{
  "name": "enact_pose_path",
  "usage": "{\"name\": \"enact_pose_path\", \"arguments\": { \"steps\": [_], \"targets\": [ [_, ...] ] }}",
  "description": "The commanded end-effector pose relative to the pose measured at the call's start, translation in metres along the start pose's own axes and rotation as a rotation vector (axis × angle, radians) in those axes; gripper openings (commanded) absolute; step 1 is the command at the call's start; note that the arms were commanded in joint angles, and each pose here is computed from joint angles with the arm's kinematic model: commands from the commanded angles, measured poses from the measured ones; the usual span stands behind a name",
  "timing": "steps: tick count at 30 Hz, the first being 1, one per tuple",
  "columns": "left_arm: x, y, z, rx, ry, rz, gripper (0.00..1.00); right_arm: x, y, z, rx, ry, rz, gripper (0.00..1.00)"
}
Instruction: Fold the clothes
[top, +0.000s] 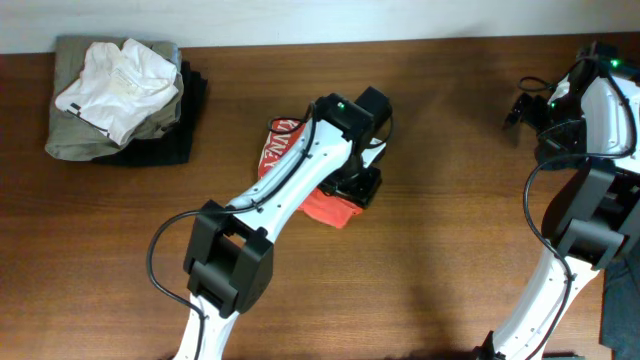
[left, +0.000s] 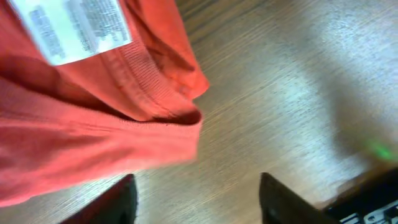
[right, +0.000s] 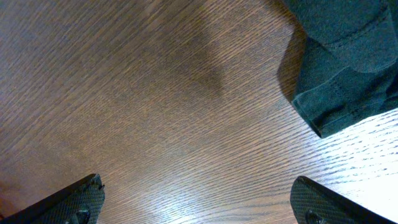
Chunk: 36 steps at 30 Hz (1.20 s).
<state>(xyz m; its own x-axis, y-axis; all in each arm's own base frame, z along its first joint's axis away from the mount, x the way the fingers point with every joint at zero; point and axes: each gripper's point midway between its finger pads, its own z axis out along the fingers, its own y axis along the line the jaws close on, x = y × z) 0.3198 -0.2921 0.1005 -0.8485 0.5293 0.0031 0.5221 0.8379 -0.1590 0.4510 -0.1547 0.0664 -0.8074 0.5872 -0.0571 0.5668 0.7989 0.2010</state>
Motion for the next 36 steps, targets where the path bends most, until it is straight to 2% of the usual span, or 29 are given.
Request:
{"name": "enact_pose_path", "arguments": {
  "steps": [1, 8, 13, 17, 22, 25, 30, 35, 36],
  "targets": [
    [-0.007, -0.006, -0.010, 0.022, -0.042, 0.012, 0.64, -0.006, 0.005, -0.019, -0.007, -0.048, -0.006, 0.99],
    [-0.042, -0.002, -0.032, -0.025, -0.195, -0.005, 0.69, -0.006, 0.005, -0.019, -0.007, -0.048, -0.006, 0.99],
    [-0.056, 0.008, -0.012, -0.066, -0.205, -0.037, 0.69, -0.006, 0.005, -0.019, -0.007, -0.048, -0.006, 0.99],
    [-0.068, 0.028, 0.019, -0.101, -0.187, -0.119, 0.68, -0.006, 0.005, -0.019, -0.007, -0.048, -0.006, 0.99],
    [-0.093, 0.047, 0.027, -0.090, -0.260, -0.176, 0.61, -0.006, 0.005, -0.019, -0.007, -0.048, -0.006, 0.99],
    [-0.108, 0.052, 0.022, -0.095, -0.328, -0.179, 0.60, -0.006, 0.005, -0.019, -0.007, -0.048, -0.006, 0.99],
    [-0.114, 0.053, 0.020, -0.103, -0.354, -0.182, 0.59, -0.006, 0.005, -0.019, -0.007, -0.048, -0.006, 0.99],
    [-0.117, 0.053, 0.019, -0.101, -0.367, -0.184, 0.53, -0.006, 0.005, -0.019, -0.007, -0.048, -0.006, 0.99],
    [-0.118, 0.053, 0.020, -0.100, -0.369, -0.184, 0.49, -0.006, 0.005, -0.019, -0.007, -0.048, -0.006, 0.99]
  ]
}}
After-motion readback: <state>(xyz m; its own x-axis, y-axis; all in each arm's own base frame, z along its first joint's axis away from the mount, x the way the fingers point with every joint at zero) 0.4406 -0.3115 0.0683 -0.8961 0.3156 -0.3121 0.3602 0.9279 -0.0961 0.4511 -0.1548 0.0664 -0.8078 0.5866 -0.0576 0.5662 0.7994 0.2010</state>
